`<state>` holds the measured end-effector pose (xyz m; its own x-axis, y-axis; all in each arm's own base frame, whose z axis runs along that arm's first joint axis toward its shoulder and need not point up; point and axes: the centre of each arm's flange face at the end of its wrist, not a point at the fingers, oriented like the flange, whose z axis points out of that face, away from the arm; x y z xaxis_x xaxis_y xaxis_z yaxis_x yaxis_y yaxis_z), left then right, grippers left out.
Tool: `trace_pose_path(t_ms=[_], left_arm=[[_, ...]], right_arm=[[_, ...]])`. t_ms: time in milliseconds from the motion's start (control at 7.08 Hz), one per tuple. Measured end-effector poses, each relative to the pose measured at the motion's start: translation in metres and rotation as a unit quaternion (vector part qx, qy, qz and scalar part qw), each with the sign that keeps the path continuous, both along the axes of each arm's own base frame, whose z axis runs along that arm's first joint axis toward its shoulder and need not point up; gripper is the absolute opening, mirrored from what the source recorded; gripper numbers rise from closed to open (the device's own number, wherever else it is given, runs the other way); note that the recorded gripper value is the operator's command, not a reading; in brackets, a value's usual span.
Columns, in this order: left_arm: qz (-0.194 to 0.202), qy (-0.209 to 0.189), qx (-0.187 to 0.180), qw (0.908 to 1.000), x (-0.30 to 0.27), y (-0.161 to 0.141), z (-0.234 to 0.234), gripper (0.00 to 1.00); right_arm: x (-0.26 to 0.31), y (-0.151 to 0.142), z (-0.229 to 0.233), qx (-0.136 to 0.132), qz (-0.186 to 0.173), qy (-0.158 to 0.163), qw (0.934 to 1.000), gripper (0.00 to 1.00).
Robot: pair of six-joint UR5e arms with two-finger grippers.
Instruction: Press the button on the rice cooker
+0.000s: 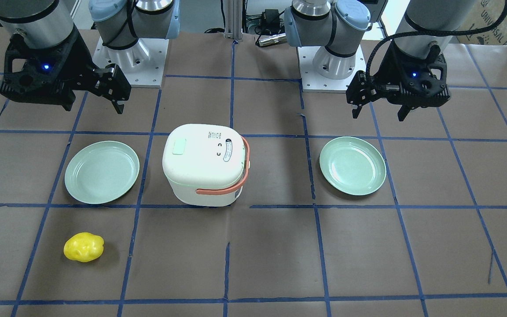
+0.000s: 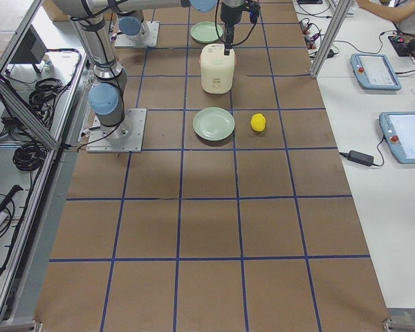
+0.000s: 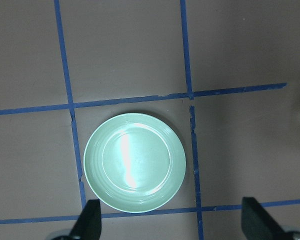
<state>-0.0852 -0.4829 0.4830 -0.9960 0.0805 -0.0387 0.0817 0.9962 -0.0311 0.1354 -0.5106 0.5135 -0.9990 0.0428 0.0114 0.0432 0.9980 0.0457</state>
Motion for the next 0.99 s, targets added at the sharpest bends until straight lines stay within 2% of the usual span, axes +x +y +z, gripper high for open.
trace_pose_path(t_ms=[989], left_arm=[[0.0,0.0,-0.001,1.0,-0.0001,0.0005,0.0007,1.0]], right_arm=[[0.0003,0.0015,-0.0022,0.008,-0.001,0.001,1.0,1.0]])
